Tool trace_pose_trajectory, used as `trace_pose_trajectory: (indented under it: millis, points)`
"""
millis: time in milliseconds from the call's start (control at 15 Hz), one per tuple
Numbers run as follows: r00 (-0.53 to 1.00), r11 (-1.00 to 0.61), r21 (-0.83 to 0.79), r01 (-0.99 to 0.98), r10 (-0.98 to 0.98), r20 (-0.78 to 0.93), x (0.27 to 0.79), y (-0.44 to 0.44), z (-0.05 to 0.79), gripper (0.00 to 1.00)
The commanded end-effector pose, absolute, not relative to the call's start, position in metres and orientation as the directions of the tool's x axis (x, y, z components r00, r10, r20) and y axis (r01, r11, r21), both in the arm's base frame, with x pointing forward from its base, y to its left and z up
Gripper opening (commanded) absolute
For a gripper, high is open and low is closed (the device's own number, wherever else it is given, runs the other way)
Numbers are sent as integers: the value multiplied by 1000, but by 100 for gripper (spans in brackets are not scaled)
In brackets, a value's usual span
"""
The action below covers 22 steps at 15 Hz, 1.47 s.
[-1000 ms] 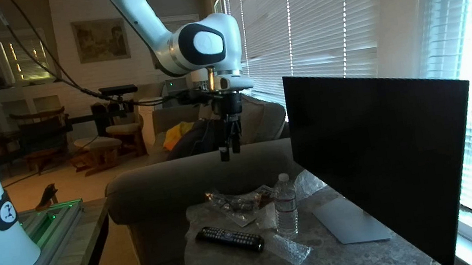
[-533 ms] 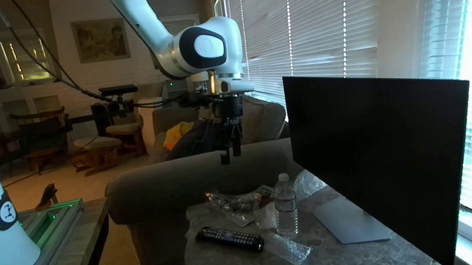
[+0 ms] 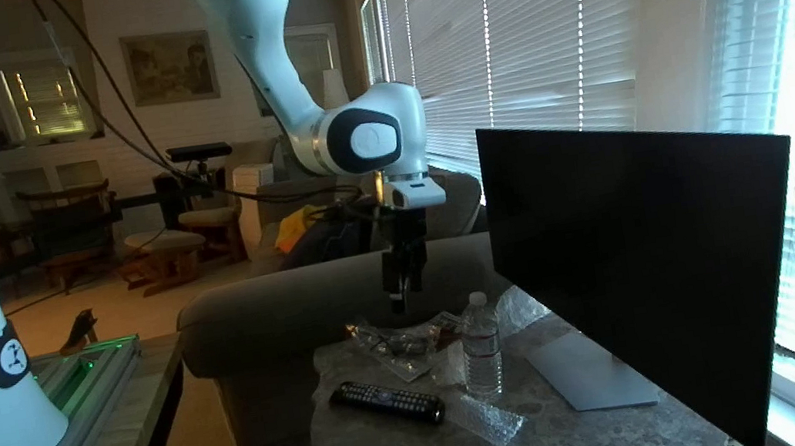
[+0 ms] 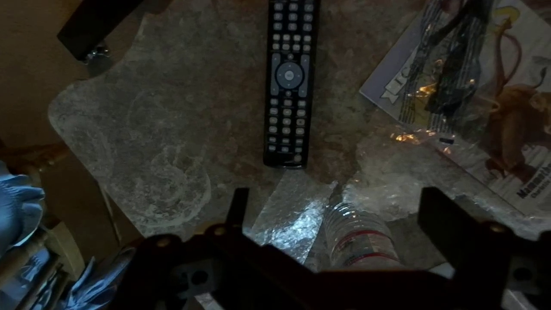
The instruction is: Press a button on the black remote control.
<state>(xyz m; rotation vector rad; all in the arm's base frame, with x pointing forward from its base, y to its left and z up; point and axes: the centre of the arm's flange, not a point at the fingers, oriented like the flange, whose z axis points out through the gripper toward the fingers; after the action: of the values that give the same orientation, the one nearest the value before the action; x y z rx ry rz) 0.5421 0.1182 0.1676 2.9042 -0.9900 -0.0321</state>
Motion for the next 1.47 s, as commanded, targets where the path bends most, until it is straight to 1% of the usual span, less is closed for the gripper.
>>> trace_pose_trajectory:
  millis: [0, 267, 667, 1133, 1400]
  points:
    - [768, -767, 26, -641, -641, 1, 568, 124, 139, 100]
    - [751, -750, 46, -660, -659, 40, 580, 114, 117, 100]
    - [723, -722, 50, -690, -689, 49, 597, 105, 85, 100]
    - [696, -686, 136, -715, -716, 50, 592, 96, 57, 100]
    - [707, -696, 147, -703, -707, 33, 585, 100, 50, 100]
